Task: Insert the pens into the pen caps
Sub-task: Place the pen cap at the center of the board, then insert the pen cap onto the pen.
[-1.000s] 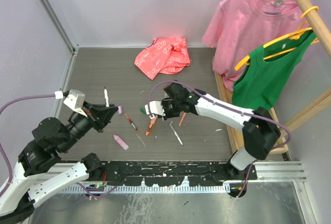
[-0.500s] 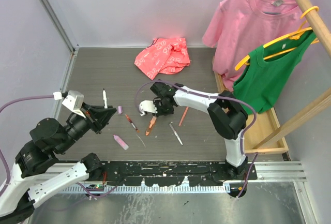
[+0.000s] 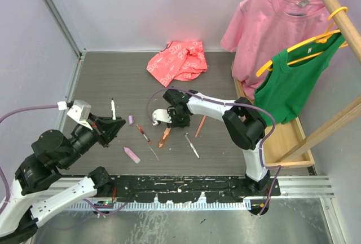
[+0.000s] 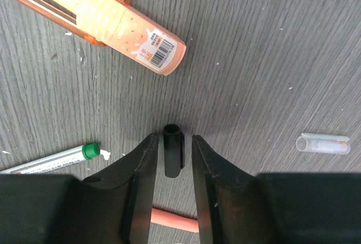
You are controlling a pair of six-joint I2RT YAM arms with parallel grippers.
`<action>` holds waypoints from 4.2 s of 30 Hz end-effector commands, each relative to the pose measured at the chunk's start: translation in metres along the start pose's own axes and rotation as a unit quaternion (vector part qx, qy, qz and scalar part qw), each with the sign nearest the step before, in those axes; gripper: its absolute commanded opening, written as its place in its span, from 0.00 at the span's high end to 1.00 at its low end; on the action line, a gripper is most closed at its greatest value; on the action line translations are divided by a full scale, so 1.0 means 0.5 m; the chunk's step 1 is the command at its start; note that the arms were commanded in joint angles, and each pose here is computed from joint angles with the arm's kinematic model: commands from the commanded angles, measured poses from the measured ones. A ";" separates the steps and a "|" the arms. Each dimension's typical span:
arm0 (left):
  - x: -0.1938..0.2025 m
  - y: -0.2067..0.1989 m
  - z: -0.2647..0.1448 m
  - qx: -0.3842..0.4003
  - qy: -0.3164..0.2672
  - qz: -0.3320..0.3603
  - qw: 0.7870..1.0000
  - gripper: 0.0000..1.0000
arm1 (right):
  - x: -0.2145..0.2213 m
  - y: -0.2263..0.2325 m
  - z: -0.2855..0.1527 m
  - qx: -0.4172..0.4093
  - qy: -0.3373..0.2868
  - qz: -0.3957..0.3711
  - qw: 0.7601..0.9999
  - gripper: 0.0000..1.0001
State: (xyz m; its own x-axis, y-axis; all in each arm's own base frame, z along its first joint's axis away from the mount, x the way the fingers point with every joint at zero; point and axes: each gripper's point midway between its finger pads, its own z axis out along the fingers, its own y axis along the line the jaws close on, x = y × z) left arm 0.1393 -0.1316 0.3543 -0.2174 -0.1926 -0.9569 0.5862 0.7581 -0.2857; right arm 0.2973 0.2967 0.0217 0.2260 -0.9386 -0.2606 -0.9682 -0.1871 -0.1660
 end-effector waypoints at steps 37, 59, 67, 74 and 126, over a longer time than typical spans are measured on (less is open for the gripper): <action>-0.029 -0.009 0.009 0.006 -0.024 0.003 1.000 1.00 | -0.021 -0.123 -0.200 0.258 -0.200 0.820 0.470 0.50; -0.020 -0.010 0.010 0.008 -0.016 0.000 1.000 1.00 | 0.031 -0.041 -0.095 0.309 -0.050 0.902 0.296 0.51; -0.020 -0.012 0.014 0.009 -0.013 0.003 1.000 1.00 | 0.037 -0.033 -0.075 0.310 -0.037 0.904 0.292 0.50; -0.021 -0.010 0.012 0.007 -0.016 0.001 1.000 1.00 | 0.033 -0.022 -0.051 0.298 -0.021 0.908 0.294 0.50; -0.012 -0.016 0.034 0.006 0.000 0.000 1.000 1.00 | 0.065 -0.062 -0.247 0.353 -0.183 0.859 0.321 1.00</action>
State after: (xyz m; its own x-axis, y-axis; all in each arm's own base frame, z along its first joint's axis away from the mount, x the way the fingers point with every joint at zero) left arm 0.1461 -0.1406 0.3468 -0.2407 -0.1584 -0.9576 0.5815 0.7664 -0.2730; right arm 0.3014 0.2547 0.0529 -0.6147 0.6108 -0.4990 0.5991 0.7731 0.2082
